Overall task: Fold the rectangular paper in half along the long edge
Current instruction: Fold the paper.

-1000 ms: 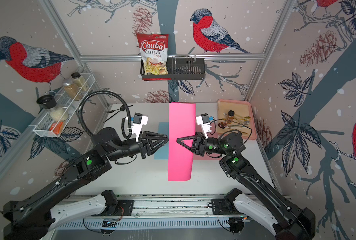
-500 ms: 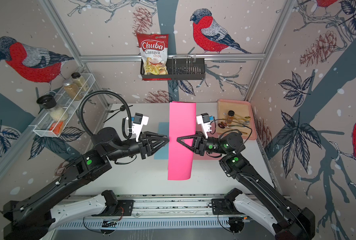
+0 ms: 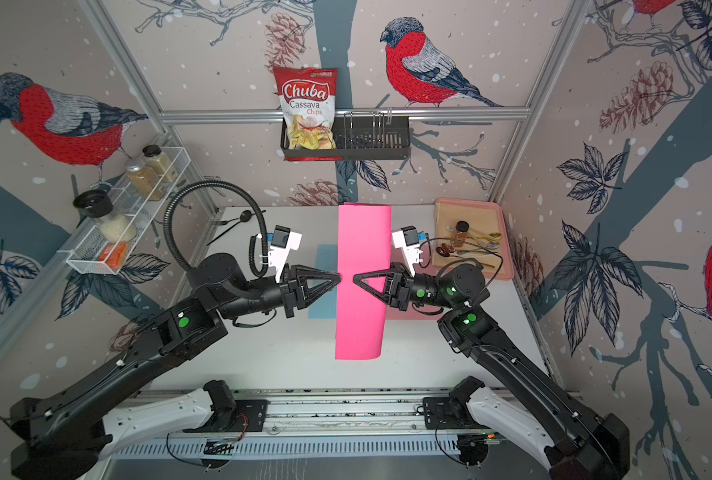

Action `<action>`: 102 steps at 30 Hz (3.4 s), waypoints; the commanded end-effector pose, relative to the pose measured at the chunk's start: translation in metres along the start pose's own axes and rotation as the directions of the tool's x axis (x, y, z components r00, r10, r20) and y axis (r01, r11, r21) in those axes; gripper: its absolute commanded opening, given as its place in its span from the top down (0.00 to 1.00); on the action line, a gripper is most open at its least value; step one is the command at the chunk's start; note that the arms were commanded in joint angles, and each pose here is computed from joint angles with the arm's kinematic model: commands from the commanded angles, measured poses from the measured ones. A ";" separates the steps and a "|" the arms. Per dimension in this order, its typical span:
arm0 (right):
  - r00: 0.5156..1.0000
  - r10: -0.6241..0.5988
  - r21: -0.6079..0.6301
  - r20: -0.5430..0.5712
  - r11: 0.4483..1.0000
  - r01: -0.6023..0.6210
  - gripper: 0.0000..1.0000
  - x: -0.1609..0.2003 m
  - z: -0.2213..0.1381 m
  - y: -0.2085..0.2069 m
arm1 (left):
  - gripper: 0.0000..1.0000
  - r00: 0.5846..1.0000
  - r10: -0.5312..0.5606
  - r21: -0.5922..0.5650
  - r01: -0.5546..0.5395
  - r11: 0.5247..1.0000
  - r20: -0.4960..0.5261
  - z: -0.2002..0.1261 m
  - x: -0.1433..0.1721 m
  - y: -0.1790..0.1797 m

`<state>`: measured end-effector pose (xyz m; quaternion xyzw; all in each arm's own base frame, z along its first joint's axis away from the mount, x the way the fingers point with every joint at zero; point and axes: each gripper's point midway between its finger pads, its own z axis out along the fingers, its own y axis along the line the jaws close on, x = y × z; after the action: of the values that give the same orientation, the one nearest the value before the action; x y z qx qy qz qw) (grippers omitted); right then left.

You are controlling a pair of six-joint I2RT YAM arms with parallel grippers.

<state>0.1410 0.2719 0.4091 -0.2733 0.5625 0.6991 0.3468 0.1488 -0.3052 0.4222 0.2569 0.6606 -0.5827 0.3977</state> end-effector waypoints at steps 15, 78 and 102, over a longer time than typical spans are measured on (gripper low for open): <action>0.999 -0.037 -0.016 0.009 0.999 0.037 0.66 -0.001 0.003 0.006 | 0.96 1.000 0.020 0.046 -0.021 0.999 0.018 0.004 -0.004 -0.007; 0.999 -0.053 -0.012 -0.007 0.999 0.053 0.84 -0.001 0.001 0.014 | 0.01 0.996 0.053 -0.057 -0.049 0.997 0.069 -0.010 -0.012 0.004; 0.999 -0.046 -0.025 -0.018 0.999 0.045 0.83 0.004 0.008 0.015 | 0.66 1.000 0.017 0.036 -0.018 0.999 0.019 0.013 0.003 0.005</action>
<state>0.1303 0.2797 0.4109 -0.2841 0.5652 0.6952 0.3414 0.1557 -0.3156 0.4103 0.2586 0.6581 -0.5841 0.3986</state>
